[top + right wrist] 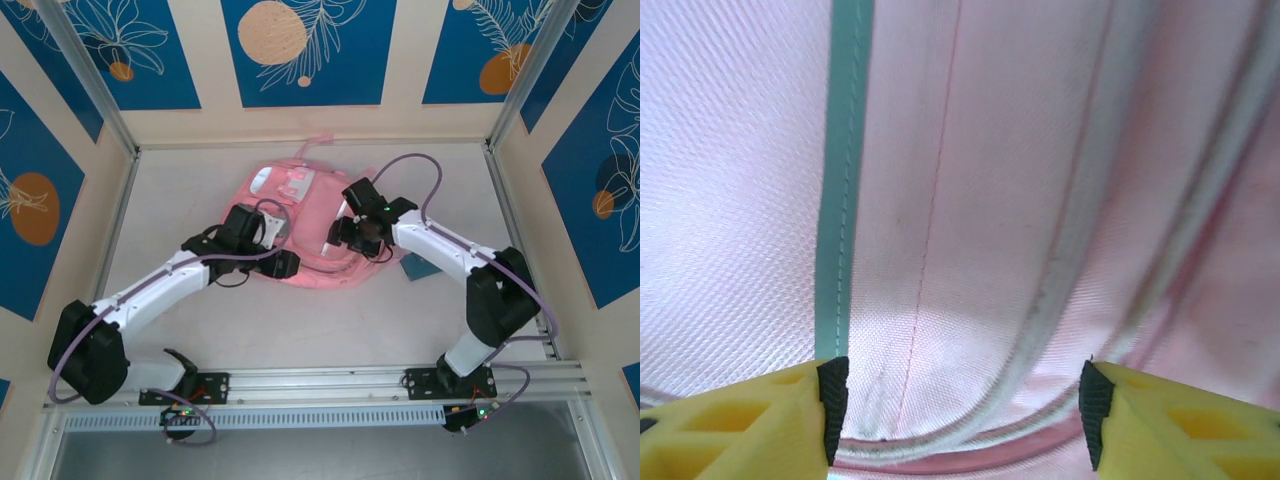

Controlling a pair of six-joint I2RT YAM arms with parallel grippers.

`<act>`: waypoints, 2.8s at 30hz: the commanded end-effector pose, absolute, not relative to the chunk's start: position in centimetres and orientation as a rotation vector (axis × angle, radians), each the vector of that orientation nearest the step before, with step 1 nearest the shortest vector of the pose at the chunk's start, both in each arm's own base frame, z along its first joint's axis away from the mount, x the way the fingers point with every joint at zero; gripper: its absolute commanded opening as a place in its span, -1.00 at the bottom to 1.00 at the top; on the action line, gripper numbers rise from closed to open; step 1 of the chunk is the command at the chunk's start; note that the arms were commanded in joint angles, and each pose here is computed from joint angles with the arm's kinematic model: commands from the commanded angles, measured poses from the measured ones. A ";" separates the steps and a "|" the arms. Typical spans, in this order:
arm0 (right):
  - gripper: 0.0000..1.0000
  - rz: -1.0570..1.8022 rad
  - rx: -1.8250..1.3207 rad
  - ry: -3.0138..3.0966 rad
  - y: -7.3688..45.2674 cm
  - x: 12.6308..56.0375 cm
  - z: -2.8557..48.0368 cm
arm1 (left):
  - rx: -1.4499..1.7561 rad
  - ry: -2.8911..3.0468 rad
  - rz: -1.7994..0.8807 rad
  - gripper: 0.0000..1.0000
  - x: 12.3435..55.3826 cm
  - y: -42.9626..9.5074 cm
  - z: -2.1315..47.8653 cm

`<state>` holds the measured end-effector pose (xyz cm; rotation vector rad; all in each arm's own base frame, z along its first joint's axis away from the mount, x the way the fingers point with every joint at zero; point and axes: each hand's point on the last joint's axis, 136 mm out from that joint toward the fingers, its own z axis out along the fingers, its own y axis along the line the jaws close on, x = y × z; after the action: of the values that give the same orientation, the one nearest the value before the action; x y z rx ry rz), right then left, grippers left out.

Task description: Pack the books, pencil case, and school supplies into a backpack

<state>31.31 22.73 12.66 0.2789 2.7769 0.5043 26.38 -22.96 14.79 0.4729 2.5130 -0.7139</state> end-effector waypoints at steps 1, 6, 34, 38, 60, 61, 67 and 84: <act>0.33 0.401 0.125 2.723 22.2 30.7 15.0 | 0.184 2.571 -0.666 0.32 26.7 -20.0 14.6; 0.31 0.404 -0.117 2.736 26.8 27.5 14.9 | -0.094 2.562 -0.572 0.45 27.1 -16.5 14.7; -0.43 0.032 -0.140 2.786 35.6 27.0 9.3 | -0.625 2.451 -0.837 0.48 30.9 -15.0 12.9; -0.61 0.002 -0.181 2.784 35.4 27.1 9.0 | -0.653 2.452 -0.844 0.45 31.8 -15.4 12.1; -0.85 -0.168 -0.345 2.768 32.8 25.9 9.6 | -0.738 2.510 -0.650 -0.56 33.0 -13.7 7.7; -0.86 -0.178 -0.349 2.771 32.3 25.7 9.7 | -0.734 2.511 -0.640 -0.59 33.0 -13.7 7.7; -0.89 -0.291 -0.344 2.790 28.9 24.5 9.4 | -0.714 2.530 -0.575 -0.72 33.3 -13.2 7.3; -0.46 0.087 -0.391 2.780 30.0 22.6 12.5 | -0.510 2.565 -0.734 -0.57 33.4 -16.0 9.1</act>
<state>22.83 26.43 10.27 -0.3603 2.8162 -0.1484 33.73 -14.86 8.53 -0.6229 2.5250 -0.6728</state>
